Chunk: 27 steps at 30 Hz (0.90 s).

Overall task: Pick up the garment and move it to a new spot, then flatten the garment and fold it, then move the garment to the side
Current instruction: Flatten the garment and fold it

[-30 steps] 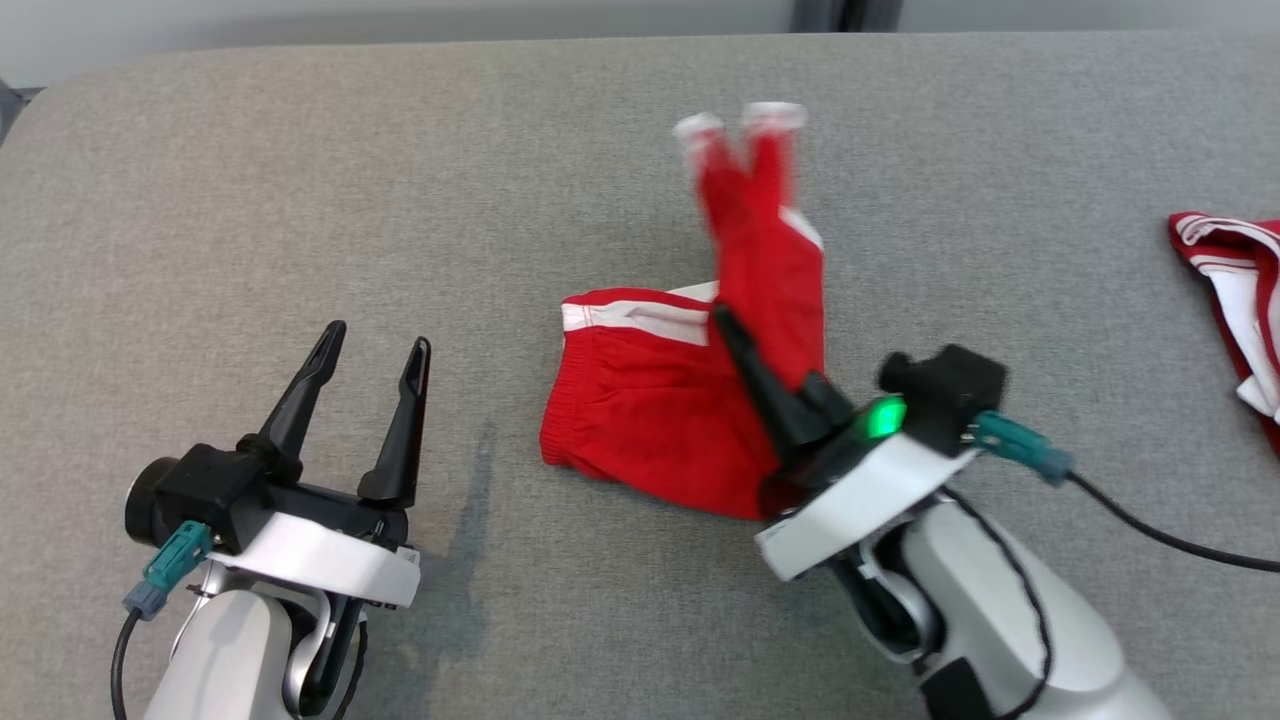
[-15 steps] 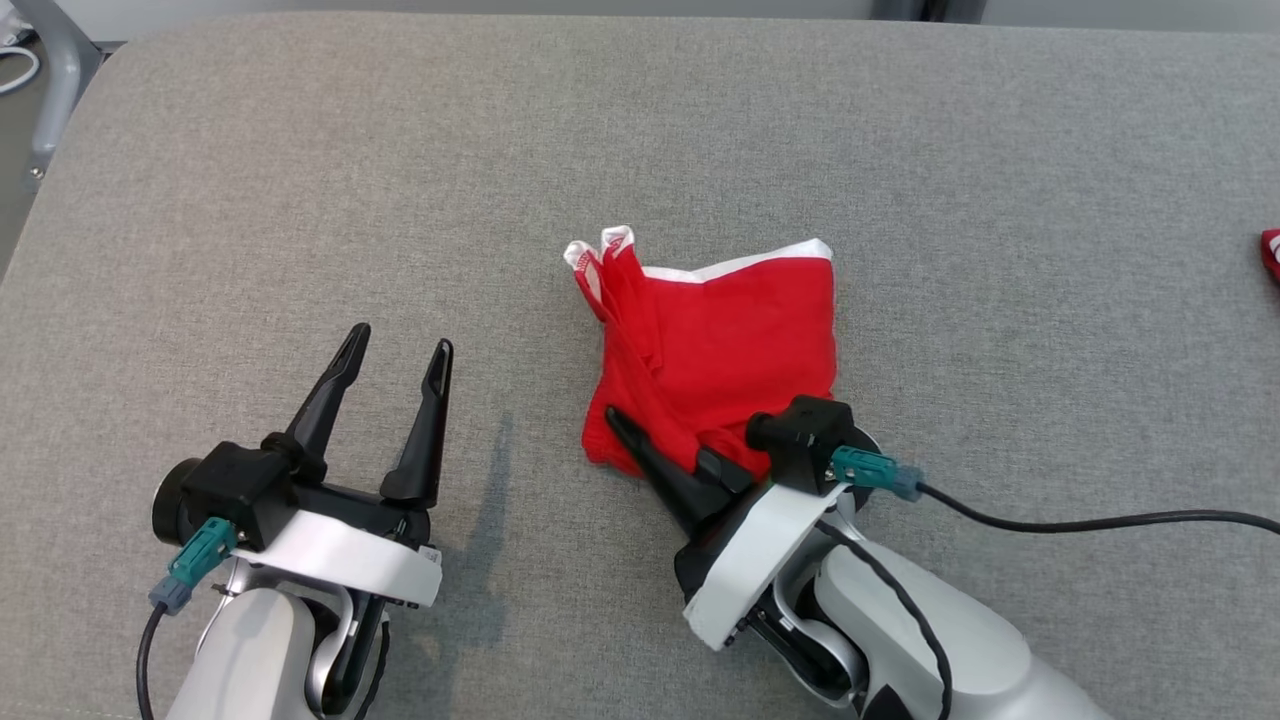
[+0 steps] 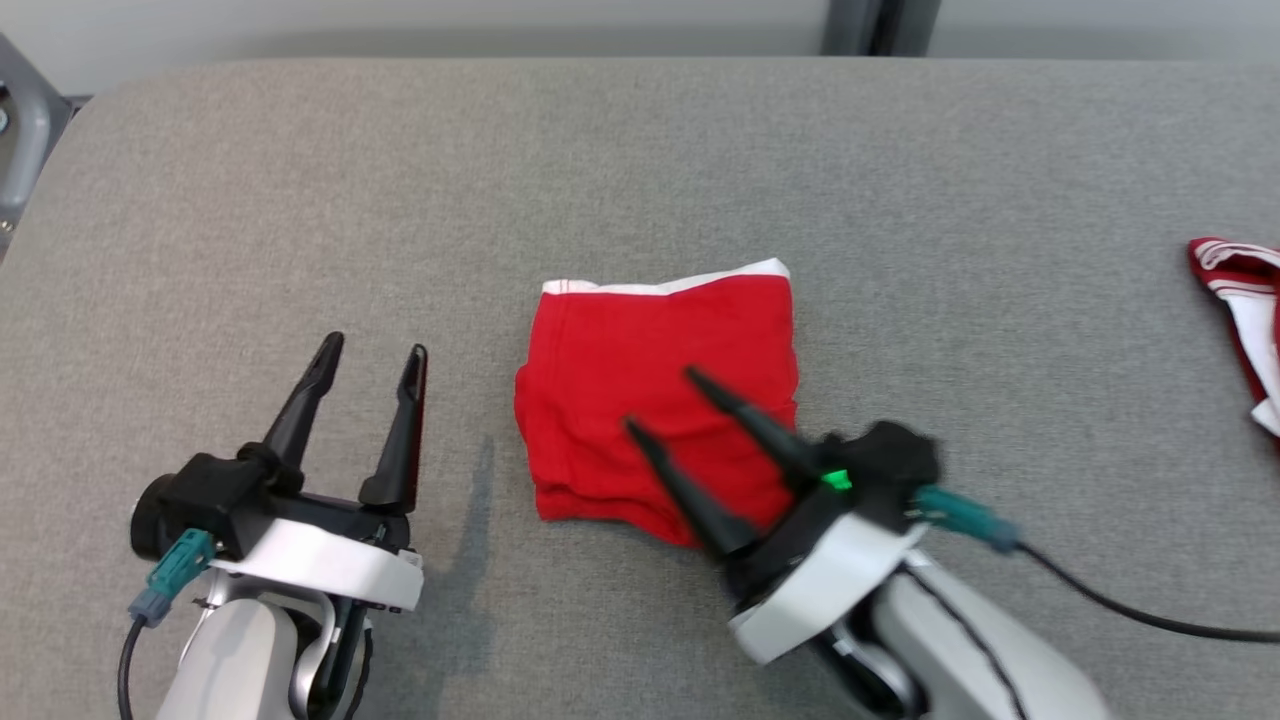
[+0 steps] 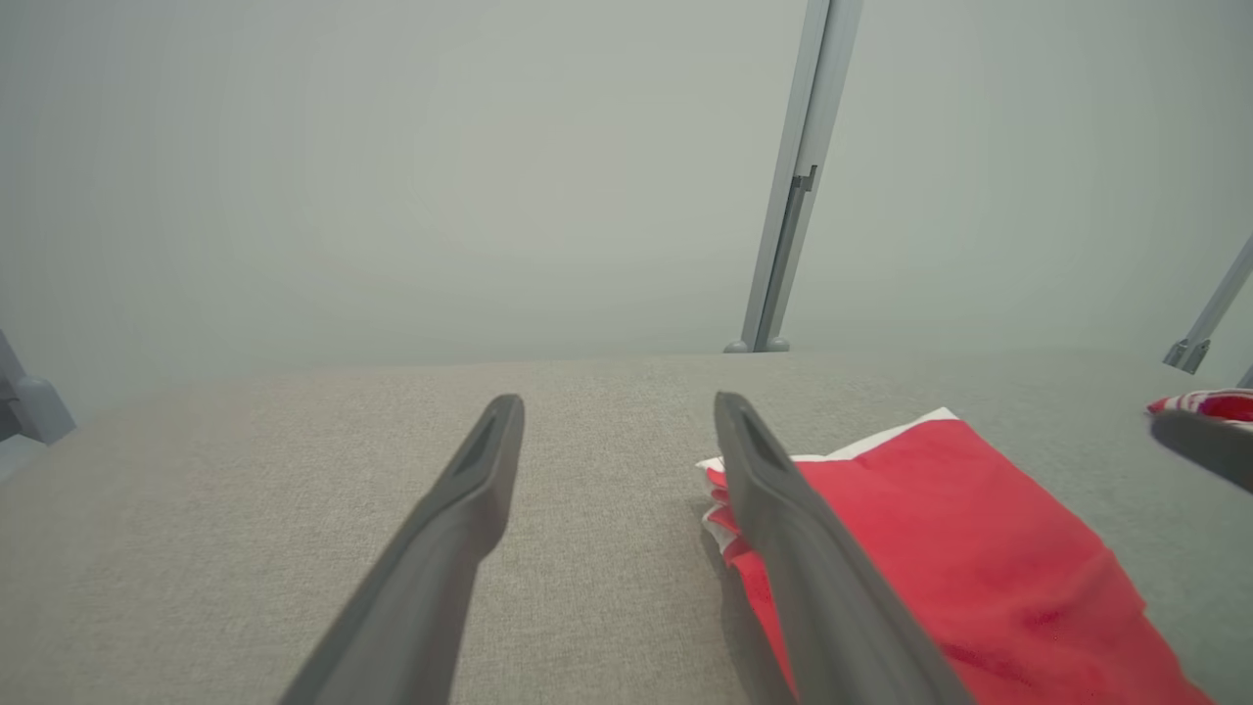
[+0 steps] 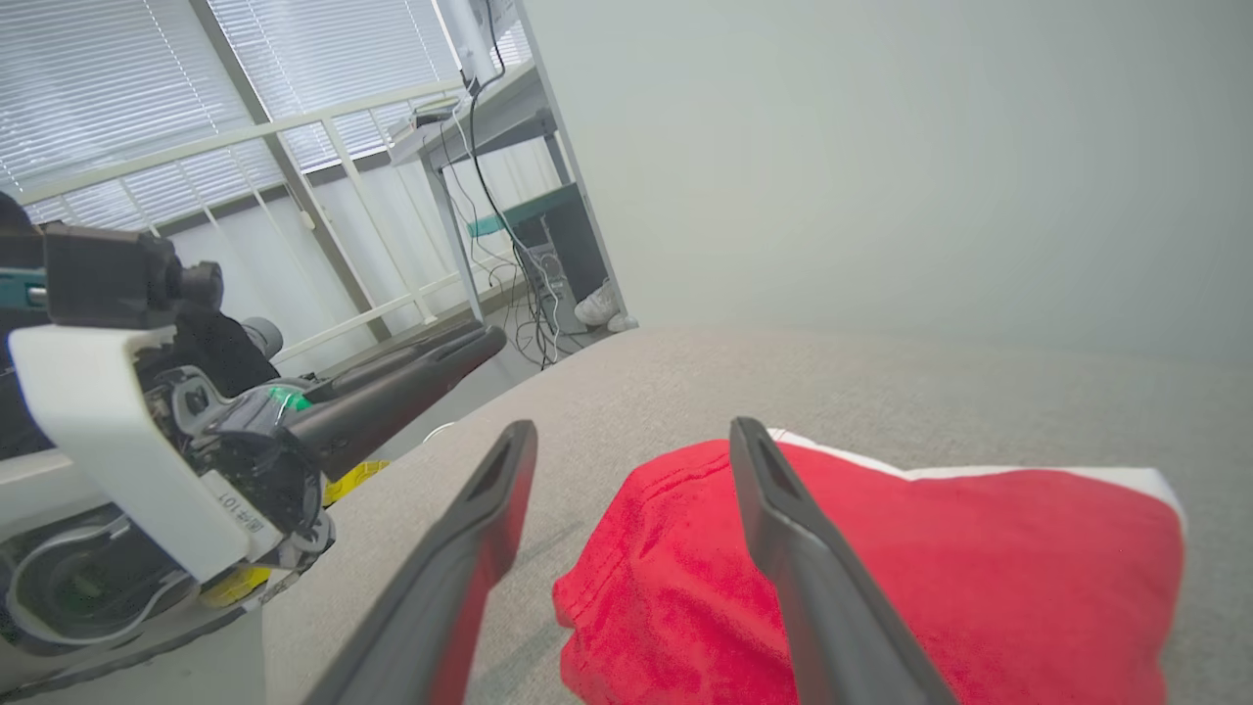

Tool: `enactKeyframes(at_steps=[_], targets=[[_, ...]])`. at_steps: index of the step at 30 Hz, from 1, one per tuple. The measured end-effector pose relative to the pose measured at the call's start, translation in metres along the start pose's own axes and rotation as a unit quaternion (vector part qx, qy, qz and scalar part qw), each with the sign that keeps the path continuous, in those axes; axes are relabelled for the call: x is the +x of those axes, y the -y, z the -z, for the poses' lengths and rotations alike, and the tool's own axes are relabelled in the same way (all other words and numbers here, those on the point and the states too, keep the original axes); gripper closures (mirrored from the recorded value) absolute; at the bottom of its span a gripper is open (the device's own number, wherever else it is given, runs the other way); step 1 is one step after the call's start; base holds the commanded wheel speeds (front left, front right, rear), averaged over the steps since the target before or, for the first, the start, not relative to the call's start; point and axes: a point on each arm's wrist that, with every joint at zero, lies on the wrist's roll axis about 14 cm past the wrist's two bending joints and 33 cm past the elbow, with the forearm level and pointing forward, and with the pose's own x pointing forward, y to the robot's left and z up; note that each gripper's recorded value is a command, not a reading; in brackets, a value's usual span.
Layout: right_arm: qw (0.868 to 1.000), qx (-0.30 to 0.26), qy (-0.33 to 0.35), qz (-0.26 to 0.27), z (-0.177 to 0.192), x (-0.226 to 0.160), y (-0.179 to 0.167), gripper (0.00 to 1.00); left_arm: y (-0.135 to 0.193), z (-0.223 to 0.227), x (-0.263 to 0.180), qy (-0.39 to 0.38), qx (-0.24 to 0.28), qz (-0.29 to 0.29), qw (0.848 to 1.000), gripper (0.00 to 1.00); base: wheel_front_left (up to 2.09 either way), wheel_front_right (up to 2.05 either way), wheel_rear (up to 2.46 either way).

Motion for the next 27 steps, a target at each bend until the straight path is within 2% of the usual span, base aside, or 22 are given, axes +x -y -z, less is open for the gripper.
enactKeyframes(at_steps=[3, 6, 11, 14, 18, 27], targets=[[0.997, -0.027, 0.037, 0.059, -0.027, -0.02, 0.033, 0.0, -0.001, -0.006, -0.001, 0.009, 0.003, -0.004, 1.0, 0.0, 0.0, 0.0, 0.0], [0.988, -0.058, 0.064, 0.124, -0.05, -0.046, 0.066, 0.0, -0.003, -0.012, -0.004, 0.016, 0.006, -0.008, 1.0, 0.0, 0.0, 0.0, 0.0], [0.961, -0.106, 0.099, 0.235, -0.087, -0.099, 0.121, 0.0, -0.005, -0.025, -0.008, 0.033, 0.014, -0.011, 0.999, 0.0, 0.0, 0.0, 0.0], [0.944, -0.125, 0.089, 0.291, -0.091, -0.135, 0.146, 0.0, -0.006, -0.033, -0.012, 0.042, 0.019, -0.01, 0.999, 0.0, 0.0, 0.0, 0.0], [0.938, -0.133, 0.079, 0.311, -0.092, -0.154, 0.15, 0.0, -0.008, -0.037, -0.021, 0.046, 0.025, -0.012, 0.999, 0.0, 0.0, 0.0, 0.0], [0.933, -0.122, 0.06, 0.334, -0.083, -0.182, 0.137, 0.0, -0.01, -0.037, -0.045, 0.037, 0.032, -0.013, 0.999, 0.0, 0.0, 0.0, 0.0]])
